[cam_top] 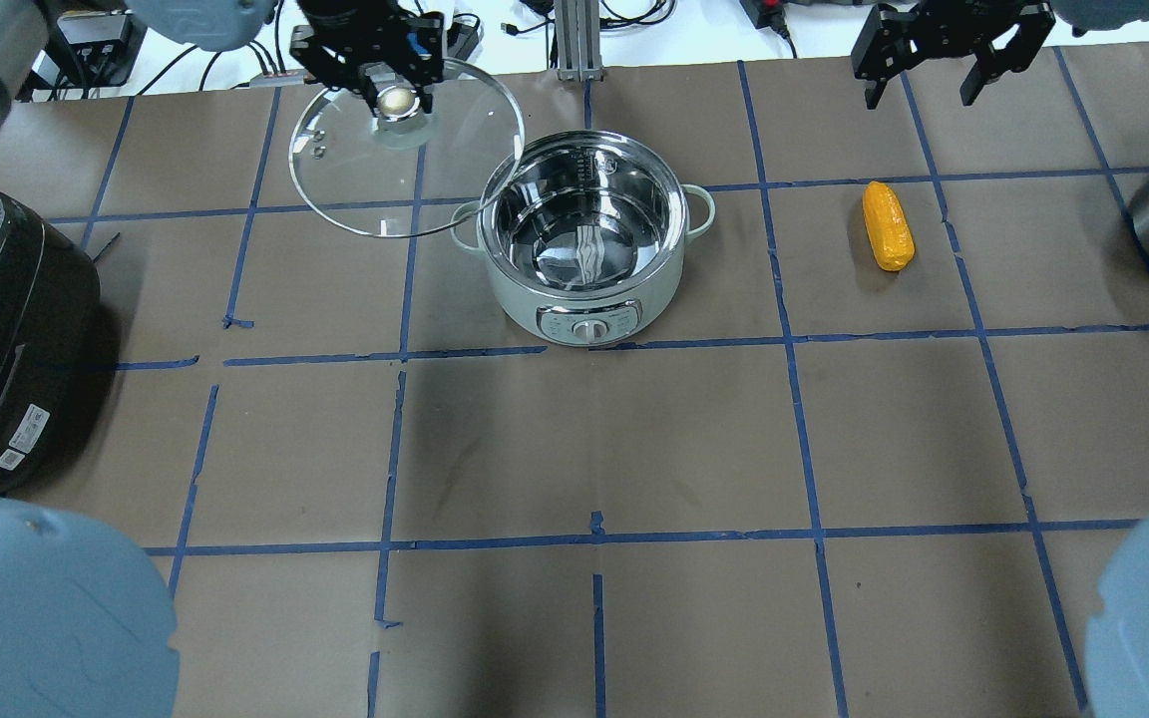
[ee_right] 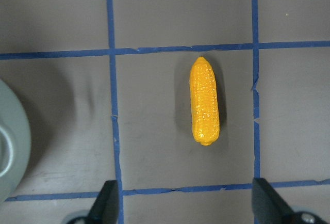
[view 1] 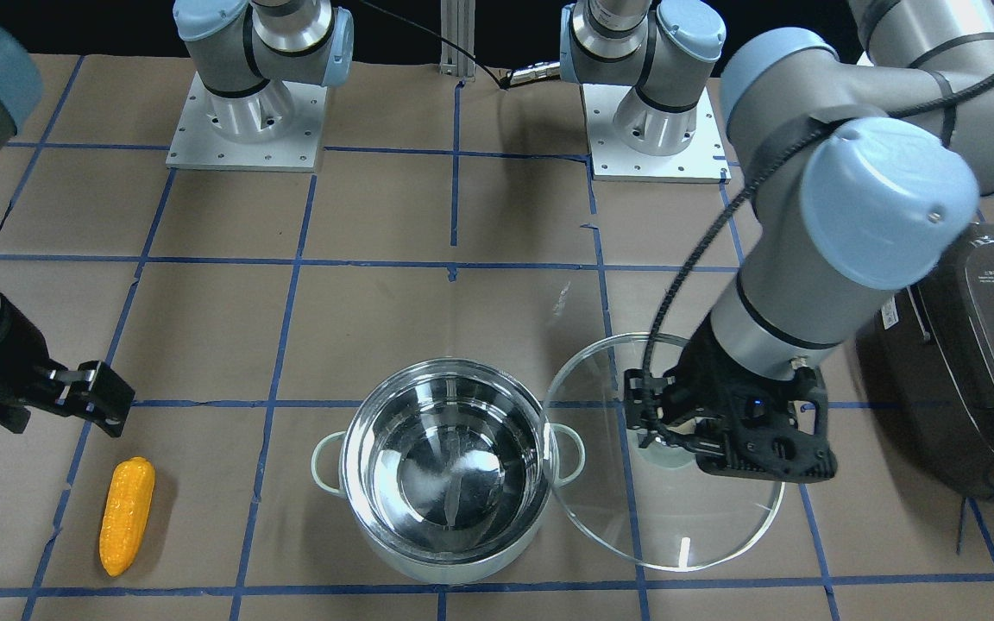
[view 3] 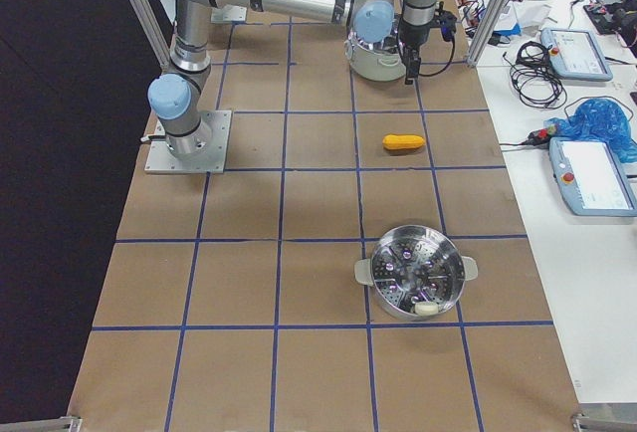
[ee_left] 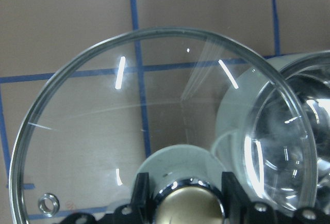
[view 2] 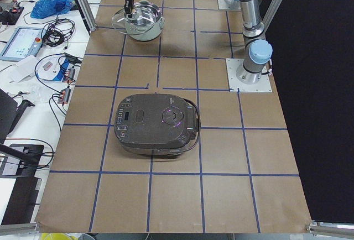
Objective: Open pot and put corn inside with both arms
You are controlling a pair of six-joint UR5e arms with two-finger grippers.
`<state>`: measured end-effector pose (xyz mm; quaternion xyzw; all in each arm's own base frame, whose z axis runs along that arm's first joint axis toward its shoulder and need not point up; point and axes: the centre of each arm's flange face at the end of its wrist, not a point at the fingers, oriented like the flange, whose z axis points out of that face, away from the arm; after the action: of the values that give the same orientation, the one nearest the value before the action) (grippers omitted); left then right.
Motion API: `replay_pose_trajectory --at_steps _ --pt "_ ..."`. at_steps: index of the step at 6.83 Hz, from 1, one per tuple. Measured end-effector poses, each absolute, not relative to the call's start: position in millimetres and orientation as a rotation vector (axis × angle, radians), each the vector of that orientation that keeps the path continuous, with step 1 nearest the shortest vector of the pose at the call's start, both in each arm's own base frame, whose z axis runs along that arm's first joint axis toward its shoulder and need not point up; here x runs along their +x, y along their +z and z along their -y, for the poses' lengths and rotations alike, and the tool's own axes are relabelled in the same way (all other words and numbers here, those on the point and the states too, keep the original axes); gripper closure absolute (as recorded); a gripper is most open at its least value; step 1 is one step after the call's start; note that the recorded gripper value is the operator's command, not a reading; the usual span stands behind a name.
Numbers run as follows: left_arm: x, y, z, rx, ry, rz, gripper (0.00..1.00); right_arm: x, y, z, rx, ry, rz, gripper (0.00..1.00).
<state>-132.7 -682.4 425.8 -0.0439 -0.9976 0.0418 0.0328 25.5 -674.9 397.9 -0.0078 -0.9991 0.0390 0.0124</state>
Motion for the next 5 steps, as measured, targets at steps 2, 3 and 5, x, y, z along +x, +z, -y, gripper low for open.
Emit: replay_pose_trajectory --at_steps 2,3,5 --pt "-70 354 682 -0.202 0.181 3.078 0.87 2 292 688 0.014 0.154 3.124 0.16" --pt "-52 318 677 -0.249 0.242 3.085 0.87 0 250 684 0.020 0.168 3.123 0.19" --pt "-27 267 670 -0.267 0.269 3.093 0.86 -10 195 683 0.034 0.180 3.120 0.59"
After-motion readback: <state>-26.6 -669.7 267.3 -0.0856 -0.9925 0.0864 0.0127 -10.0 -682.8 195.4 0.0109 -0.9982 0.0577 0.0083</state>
